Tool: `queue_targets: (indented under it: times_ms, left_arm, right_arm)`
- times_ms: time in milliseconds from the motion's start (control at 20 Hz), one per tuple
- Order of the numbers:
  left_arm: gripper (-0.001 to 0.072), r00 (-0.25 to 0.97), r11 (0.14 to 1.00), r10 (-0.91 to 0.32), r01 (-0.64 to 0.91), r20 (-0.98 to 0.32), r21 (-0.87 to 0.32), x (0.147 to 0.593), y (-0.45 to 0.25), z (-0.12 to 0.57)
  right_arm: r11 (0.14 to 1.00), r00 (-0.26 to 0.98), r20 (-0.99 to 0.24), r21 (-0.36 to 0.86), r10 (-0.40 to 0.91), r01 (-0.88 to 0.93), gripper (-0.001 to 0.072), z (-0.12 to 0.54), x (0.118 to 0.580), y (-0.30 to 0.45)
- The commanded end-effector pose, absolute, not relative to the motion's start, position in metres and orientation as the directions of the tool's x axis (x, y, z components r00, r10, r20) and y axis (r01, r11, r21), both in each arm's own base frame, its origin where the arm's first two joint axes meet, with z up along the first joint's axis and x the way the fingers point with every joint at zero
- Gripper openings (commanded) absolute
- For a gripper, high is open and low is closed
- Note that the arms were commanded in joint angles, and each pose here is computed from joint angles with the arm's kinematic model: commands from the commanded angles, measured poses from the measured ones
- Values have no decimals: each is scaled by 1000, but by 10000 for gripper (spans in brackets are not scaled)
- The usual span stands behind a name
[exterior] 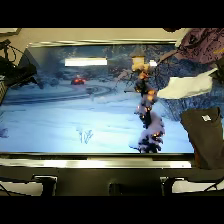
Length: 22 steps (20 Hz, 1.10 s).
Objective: Fold the clothes and pants, and hang the long-sleeved shirts on hangers.
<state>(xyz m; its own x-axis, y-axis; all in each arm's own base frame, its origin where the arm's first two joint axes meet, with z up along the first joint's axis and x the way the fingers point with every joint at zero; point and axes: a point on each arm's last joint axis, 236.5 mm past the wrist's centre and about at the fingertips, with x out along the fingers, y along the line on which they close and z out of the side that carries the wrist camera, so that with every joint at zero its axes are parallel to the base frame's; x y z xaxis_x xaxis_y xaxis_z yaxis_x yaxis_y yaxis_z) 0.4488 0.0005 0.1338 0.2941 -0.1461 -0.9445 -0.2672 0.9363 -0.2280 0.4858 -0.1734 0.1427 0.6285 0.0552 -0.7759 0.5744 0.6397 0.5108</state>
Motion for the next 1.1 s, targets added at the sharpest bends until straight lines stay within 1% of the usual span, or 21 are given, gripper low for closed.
queue_targets:
  times_ms: [0, 100, 250, 400, 550, 700, 1050]
  left_arm:
    - [17, 285, 935, -147, -272, -947, -226, 446, 1, 133]
    - [17, 277, 936, -147, -272, -949, -225, 445, 1, 133]
    - [17, 266, 936, -148, -273, -953, -221, 442, 0, 132]
    - [17, 259, 937, -148, -273, -954, -220, 440, 0, 132]
    - [17, 259, 937, -148, -273, -954, -220, 440, 0, 132]
    - [17, 259, 937, -148, -272, -954, -220, 440, 0, 132]
    - [17, 252, 945, -149, -248, -956, -213, 439, 0, 131]
  right_arm:
    - [603, 570, -819, 427, -58, 674, 33, 155, 453, -192]
    - [602, 537, -839, 385, -86, 699, 33, 159, 438, -195]
    - [575, 461, -873, 299, -157, 762, 33, 163, 410, -206]
    - [560, 413, -879, 223, -238, 798, 33, 173, 387, -218]
    - [525, 382, -874, 182, -301, 831, 33, 184, 369, -228]
    - [494, 325, -884, 128, -337, 860, 33, 189, 348, -231]
    - [451, 257, -900, 77, -352, 889, 33, 204, 310, -223]
